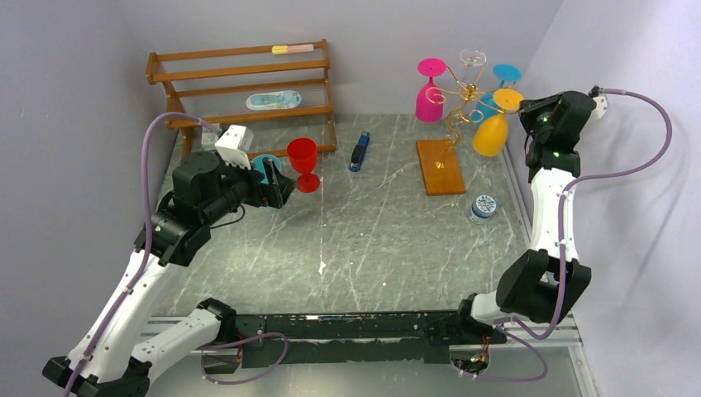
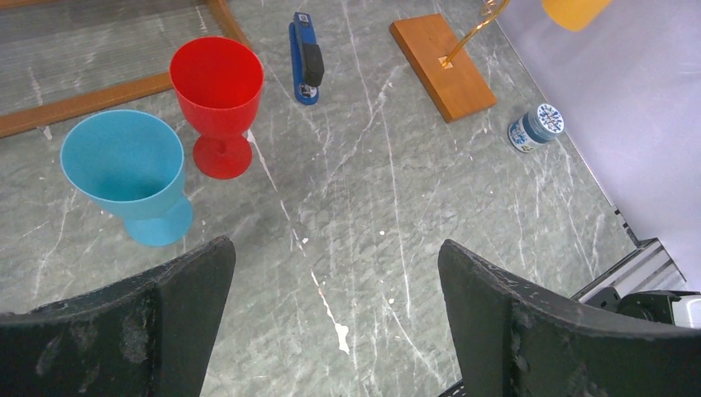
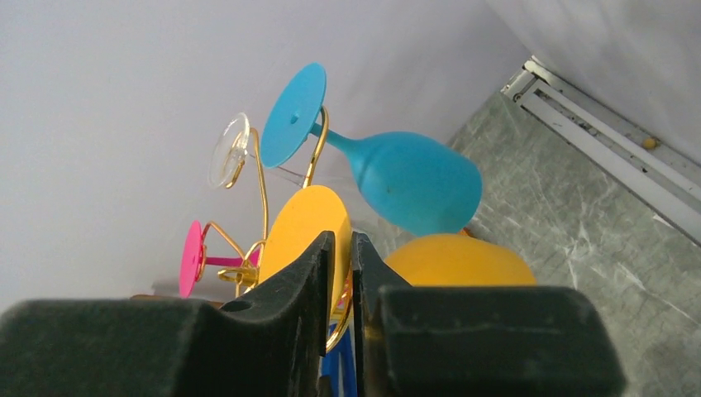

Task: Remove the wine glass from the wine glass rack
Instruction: Pick up the wine glass from the wine rack.

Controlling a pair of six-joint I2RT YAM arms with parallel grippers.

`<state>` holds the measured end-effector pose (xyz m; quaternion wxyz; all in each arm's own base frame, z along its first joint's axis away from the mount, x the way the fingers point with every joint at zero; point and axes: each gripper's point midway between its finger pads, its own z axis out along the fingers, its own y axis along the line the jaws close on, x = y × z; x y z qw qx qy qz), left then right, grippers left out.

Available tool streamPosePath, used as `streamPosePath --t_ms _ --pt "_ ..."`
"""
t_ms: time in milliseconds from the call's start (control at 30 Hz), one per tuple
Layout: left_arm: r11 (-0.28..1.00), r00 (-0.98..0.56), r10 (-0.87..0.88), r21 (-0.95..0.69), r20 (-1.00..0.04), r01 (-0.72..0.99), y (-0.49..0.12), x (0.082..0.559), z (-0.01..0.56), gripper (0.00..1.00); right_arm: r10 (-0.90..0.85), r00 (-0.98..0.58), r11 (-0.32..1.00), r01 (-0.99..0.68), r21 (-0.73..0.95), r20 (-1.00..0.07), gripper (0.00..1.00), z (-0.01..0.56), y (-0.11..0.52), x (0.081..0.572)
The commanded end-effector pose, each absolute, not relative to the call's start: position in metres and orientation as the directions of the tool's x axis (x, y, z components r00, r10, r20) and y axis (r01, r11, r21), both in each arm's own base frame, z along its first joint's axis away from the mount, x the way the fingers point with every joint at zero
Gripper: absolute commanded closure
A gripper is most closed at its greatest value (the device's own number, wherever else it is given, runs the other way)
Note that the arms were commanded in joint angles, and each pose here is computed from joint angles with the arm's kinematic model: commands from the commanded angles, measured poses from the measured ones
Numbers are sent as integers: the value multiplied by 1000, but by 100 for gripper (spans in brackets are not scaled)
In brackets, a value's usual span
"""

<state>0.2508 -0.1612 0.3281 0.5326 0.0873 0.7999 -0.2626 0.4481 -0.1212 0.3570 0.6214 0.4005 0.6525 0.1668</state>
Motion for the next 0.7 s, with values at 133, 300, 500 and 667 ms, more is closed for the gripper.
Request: streamPosePath --t_ms 133,300,500,667 --pt "844 -429 -149 -341 -891 413 -161 249 325 3 777 114 576 271 771 -620 95 360 -122 442" --pt "828 -423 -162 -356 -892 433 -166 249 331 3 799 131 547 247 800 -587 100 367 -122 437" --pt "834 -431 -159 -355 -888 423 -164 248 330 3 817 137 525 226 821 -560 100 374 -122 431" --pt "846 -426 -152 -341 -892 410 -161 250 328 3 831 128 512 206 834 -542 100 377 -117 427"
